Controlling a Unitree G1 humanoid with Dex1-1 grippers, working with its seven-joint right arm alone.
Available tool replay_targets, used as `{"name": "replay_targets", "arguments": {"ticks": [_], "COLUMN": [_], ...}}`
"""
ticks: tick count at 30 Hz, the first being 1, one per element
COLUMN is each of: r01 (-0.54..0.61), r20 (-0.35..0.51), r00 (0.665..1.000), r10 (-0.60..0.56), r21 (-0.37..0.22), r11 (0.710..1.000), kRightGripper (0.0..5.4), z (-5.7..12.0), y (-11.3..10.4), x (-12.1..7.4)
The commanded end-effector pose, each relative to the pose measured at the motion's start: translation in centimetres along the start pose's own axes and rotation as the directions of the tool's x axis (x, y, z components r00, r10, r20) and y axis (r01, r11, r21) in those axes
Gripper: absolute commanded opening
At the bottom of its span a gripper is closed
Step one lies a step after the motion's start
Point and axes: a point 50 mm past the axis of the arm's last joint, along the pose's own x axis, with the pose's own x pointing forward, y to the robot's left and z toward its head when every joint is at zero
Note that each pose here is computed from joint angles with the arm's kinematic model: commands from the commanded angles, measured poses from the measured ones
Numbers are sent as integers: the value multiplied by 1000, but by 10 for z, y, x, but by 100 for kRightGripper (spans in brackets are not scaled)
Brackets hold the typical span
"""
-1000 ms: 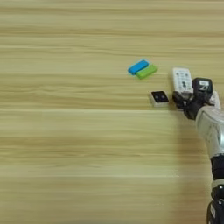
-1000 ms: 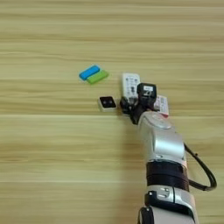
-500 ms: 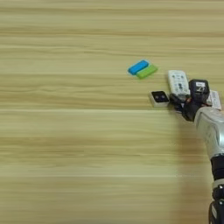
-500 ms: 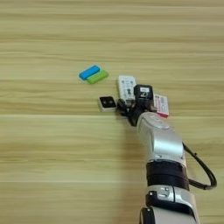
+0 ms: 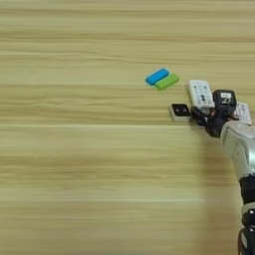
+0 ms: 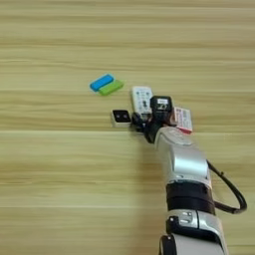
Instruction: Move the objects on the table
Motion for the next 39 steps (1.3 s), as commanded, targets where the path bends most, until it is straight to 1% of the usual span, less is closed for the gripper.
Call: {"name": "replay_targets", "arguments": {"ticks": [1,16,17,19,21,23,34,38,39], "r01": [-1,-6,-6,-6,-6,-6,-4,7,9], "r20": [131,126,126,126,126,126,134,147,149], "r00": [991,992,992,992,992,992,991,989,989], "r10": [6,11,11,11,12,12,10,0,-1], "r21": [-37,-40,-41,-41,-41,-42,-45,-47,-48], "r11": [999,999,999,999,999,999,999,999,999], "kRightGripper": [290,290,319,335,365,381,507,535,535], "z": [40,40,40,40,40,40,40,42,42], "y": [-1,-1,-1,-1,-1,-1,-1,-1,-1], "x": [-2,-1,-1,-1,-1,-1,-1,-2,-2]}}
